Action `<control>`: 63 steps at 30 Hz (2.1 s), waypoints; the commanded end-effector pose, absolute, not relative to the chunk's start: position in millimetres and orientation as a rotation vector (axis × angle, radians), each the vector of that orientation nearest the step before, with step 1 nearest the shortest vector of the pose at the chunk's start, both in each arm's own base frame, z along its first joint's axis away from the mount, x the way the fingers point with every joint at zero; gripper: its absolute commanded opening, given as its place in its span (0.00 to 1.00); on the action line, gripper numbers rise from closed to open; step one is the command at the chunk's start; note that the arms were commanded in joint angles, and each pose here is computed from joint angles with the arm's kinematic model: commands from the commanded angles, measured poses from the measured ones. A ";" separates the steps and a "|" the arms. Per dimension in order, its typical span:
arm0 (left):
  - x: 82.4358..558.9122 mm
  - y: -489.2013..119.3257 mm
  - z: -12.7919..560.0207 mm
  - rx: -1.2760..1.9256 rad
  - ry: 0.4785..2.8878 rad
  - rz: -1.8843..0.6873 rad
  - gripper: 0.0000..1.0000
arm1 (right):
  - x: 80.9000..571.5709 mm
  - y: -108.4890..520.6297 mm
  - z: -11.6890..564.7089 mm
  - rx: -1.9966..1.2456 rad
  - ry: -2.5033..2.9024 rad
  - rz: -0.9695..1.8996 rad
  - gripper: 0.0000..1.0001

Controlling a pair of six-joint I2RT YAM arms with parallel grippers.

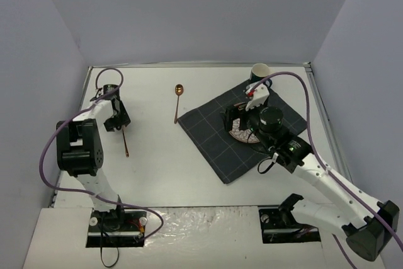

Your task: Set the dinner table for one person

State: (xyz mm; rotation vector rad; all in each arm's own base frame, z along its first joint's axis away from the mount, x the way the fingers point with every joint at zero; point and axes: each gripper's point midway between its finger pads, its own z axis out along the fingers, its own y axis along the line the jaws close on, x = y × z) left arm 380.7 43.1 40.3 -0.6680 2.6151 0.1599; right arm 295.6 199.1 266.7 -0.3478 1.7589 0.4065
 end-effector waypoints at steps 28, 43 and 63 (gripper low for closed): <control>346.2 -105.4 122.2 -0.650 2.563 -0.080 0.00 | 249.4 141.0 305.1 -0.232 1.636 0.370 1.00; 344.4 -323.7 163.9 -0.811 2.394 -0.562 0.00 | 229.6 120.4 313.2 -0.181 1.628 0.373 1.00; 334.4 -363.9 86.3 -0.952 2.446 -0.403 0.00 | 222.3 110.2 311.3 -0.194 1.633 0.339 1.00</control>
